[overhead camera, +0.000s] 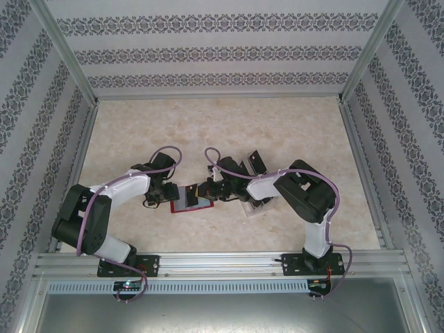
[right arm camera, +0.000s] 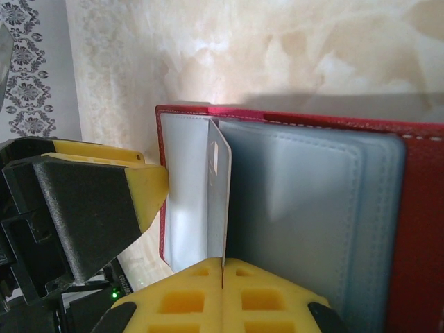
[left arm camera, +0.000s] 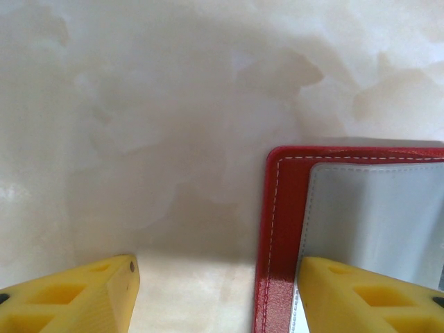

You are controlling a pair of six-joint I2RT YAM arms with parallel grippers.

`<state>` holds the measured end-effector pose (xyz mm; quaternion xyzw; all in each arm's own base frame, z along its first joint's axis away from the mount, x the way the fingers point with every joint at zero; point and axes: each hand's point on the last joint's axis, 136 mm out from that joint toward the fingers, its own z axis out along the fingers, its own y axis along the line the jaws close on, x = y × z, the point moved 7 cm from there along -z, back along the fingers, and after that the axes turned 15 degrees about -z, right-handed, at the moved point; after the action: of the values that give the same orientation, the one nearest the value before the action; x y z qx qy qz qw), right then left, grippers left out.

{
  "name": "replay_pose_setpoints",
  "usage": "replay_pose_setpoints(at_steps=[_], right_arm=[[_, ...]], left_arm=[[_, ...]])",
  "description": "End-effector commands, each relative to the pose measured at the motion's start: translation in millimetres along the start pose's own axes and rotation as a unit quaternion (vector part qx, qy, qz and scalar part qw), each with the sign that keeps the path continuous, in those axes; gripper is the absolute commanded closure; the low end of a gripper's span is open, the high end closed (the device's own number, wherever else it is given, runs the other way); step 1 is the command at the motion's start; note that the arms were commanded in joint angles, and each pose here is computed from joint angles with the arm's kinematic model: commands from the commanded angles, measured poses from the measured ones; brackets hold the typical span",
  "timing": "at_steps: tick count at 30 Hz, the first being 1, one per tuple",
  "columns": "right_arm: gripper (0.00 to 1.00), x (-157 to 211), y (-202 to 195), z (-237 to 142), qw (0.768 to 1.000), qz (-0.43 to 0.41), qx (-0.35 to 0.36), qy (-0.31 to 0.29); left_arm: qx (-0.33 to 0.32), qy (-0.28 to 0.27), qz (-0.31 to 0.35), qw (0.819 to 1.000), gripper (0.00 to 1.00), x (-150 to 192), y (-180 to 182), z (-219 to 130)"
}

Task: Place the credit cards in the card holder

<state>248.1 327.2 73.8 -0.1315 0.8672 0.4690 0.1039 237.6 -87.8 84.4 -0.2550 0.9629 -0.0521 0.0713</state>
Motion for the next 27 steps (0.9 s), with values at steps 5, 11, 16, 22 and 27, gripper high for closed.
replay_pose_setpoints(at_steps=[5,11,16,22,27], right_arm=[[1.00,13.1,-3.8,5.2,1.000,0.002,0.010,0.023],[1.00,15.9,-2.9,4.9,1.000,-0.002,0.012,0.029],[1.00,20.1,-4.2,1.3,0.999,-0.004,0.016,0.032],[1.00,18.2,-5.5,3.0,0.999,-0.002,0.019,0.030],[1.00,10.8,-3.3,4.2,1.000,0.000,0.026,0.013]], left_arm=[[-0.004,0.004,0.012,1.000,0.36,3.1,0.1,8.4],[-0.011,-0.005,0.013,1.000,0.36,0.6,0.4,3.1],[-0.018,-0.012,0.016,1.000,0.36,-2.4,0.1,-1.3],[-0.013,-0.009,0.014,1.000,0.36,-1.8,-0.9,-0.9],[-0.010,-0.007,0.013,1.000,0.36,-0.9,-0.9,-1.2]])
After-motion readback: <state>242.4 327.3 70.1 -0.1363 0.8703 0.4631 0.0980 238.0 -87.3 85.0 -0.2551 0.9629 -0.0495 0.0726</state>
